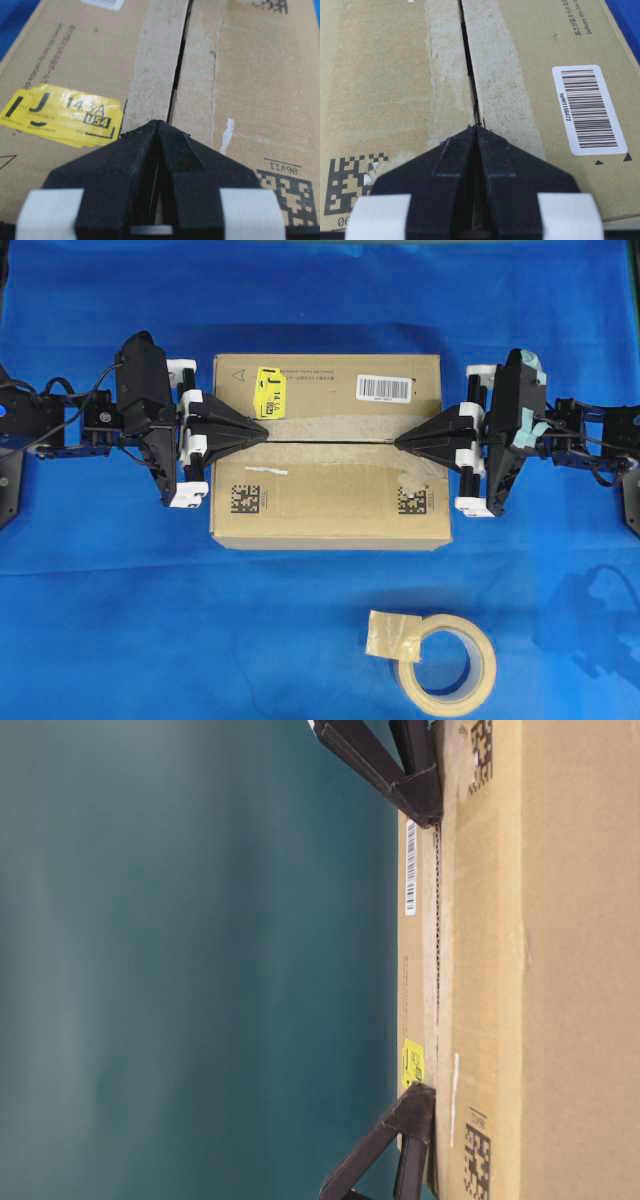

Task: Close the cardboard box.

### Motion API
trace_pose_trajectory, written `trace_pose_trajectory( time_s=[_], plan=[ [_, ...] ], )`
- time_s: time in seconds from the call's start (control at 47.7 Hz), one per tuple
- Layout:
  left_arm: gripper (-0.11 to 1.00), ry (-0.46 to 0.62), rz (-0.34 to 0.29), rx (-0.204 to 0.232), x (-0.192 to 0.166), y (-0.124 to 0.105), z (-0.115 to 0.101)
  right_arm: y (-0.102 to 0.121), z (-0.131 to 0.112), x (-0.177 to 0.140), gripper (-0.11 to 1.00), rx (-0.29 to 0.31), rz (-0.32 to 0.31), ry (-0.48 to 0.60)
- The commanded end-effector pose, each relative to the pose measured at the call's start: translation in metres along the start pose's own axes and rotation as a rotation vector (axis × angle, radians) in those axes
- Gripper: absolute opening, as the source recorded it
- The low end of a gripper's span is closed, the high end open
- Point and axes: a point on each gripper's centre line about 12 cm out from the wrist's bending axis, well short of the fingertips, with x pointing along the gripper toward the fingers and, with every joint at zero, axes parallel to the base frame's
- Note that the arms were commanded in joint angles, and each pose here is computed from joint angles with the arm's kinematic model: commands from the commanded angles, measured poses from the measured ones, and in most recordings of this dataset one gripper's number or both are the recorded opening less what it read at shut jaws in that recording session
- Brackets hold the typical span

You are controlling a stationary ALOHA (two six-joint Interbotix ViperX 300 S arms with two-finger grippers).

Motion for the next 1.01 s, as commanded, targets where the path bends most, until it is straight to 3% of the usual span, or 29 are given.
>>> trace_pose_trajectory(
  time_s=[0.0,0.377,0.985],
  plan=[
    [0.00,-0.029,-0.011,0.003,0.002,-0.003,0.005,-0.003,0.008,0.001,0.00,0.014,-0.011,-0.027],
    [0.00,-0.048,-0.045,0.023,0.002,-0.013,0.003,-0.003,0.009,0.001,0.00,0.015,-0.010,-0.029],
    [0.00,-0.036,-0.043,0.024,0.005,-0.013,0.000,-0.003,0.009,0.001,0.00,0.018,-0.010,-0.034]
  ],
)
